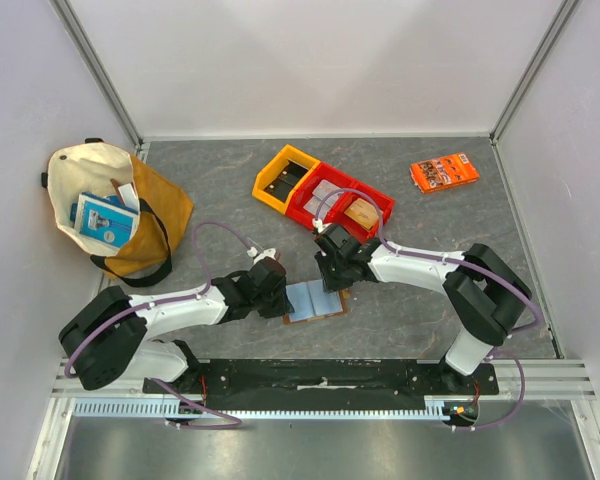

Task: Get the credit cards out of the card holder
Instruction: Remove the credit card from the card holder.

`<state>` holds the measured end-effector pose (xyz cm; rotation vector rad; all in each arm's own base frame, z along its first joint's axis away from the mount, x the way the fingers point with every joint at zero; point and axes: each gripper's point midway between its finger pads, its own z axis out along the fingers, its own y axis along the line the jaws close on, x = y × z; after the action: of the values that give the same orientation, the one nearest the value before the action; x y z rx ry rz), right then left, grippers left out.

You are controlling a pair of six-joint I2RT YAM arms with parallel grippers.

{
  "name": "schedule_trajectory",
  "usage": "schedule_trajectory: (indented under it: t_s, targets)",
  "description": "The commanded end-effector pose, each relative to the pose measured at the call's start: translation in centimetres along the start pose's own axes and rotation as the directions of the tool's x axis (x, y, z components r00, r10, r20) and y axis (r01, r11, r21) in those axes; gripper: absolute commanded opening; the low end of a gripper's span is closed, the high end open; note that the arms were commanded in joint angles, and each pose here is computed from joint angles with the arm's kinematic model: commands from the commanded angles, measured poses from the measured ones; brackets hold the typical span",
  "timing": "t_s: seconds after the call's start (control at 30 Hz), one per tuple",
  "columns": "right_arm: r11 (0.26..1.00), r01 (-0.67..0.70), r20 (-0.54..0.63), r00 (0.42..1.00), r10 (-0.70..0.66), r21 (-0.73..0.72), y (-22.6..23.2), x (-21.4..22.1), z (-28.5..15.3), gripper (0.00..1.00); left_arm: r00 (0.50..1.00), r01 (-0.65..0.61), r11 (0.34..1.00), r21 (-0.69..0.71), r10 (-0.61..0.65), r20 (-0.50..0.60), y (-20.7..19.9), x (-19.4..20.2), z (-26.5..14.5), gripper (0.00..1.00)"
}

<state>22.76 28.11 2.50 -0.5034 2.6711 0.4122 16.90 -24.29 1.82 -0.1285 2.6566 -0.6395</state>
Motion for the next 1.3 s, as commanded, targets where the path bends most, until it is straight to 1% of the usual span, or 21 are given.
schedule_trajectory:
  t_s: [0.0, 0.07, 0.43, 0.6, 0.73, 0.83, 1.03, 1.13, 1.2, 1.23, 1.27]
  targets:
    - [0.994, -0.013, -0.057, 0.998, 0.007, -0.105, 2.3, 1.1, 0.9, 0.25, 0.997, -0.023, 0.991, -0.135, 0.013, -0.075, 3.9, 2.4, 0.5, 0.02]
    - [0.992, -0.018, -0.059, 0.998, 0.011, -0.121, 2.6, 1.2, 1.0, 0.24, 0.997, -0.023, 0.991, -0.134, 0.013, -0.076, 3.9, 2.5, 0.5, 0.02]
    - [0.96, -0.032, -0.019, 0.999, 0.028, -0.28, 5.5, 0.1, 0.1, 0.13, 0.996, -0.023, 0.991, -0.13, 0.012, -0.086, 4.0, 2.8, 0.6, 0.02]
    - [0.937, -0.032, -0.006, 0.999, 0.032, -0.348, 6.8, -0.3, -0.3, 0.13, 0.997, -0.021, 0.992, -0.125, 0.011, -0.081, 3.9, 2.7, 0.6, 0.02]
    - [0.904, -0.026, 0.001, 1.0, 0.03, -0.427, 8.4, -0.9, -1.0, 0.13, 0.998, -0.013, 0.993, -0.12, 0.006, -0.064, 4.0, 2.6, 0.3, 0.02]
    - [0.88, -0.016, 0.008, 1.0, 0.022, -0.475, 9.7, -1.5, -1.4, 0.16, 1.0, 0.015, 0.995, -0.1, -0.017, -0.013, 3.9, 1.9, -0.5, 0.02]
    - [0.859, 0.017, 0.003, 1.0, -0.018, -0.512, 11.8, -2.0, -1.4, 0.18, 0.99, 0.084, 0.996, -0.014, -0.082, 0.114, 3.3, 0.2, -2.7, 0.04]
    - [0.858, 0.053, 0.034, 0.999, -0.042, -0.511, 12.2, -3.0, -2.2, 0.23, 0.982, 0.097, 0.995, 0.028, -0.1, 0.158, 3.0, -0.5, -3.7, 0.07]
    - [0.882, 0.088, 0.069, 0.996, -0.063, -0.463, 11.6, -4.0, -2.9, 0.28, 0.978, 0.098, 0.994, 0.048, -0.105, 0.178, 2.8, -0.8, -4.1, 0.07]
    - [0.916, 0.096, 0.083, 0.994, -0.069, -0.391, 10.2, -4.2, -2.9, 0.33, 0.977, 0.1, 0.994, 0.053, -0.108, 0.183, 2.7, -0.9, -4.2, 0.07]
    - [0.938, 0.108, 0.103, 0.992, -0.078, -0.331, 9.1, -4.7, -3.0, 0.36, 0.977, 0.1, 0.994, 0.05, -0.107, 0.185, 2.8, -1.0, -4.2, 0.07]
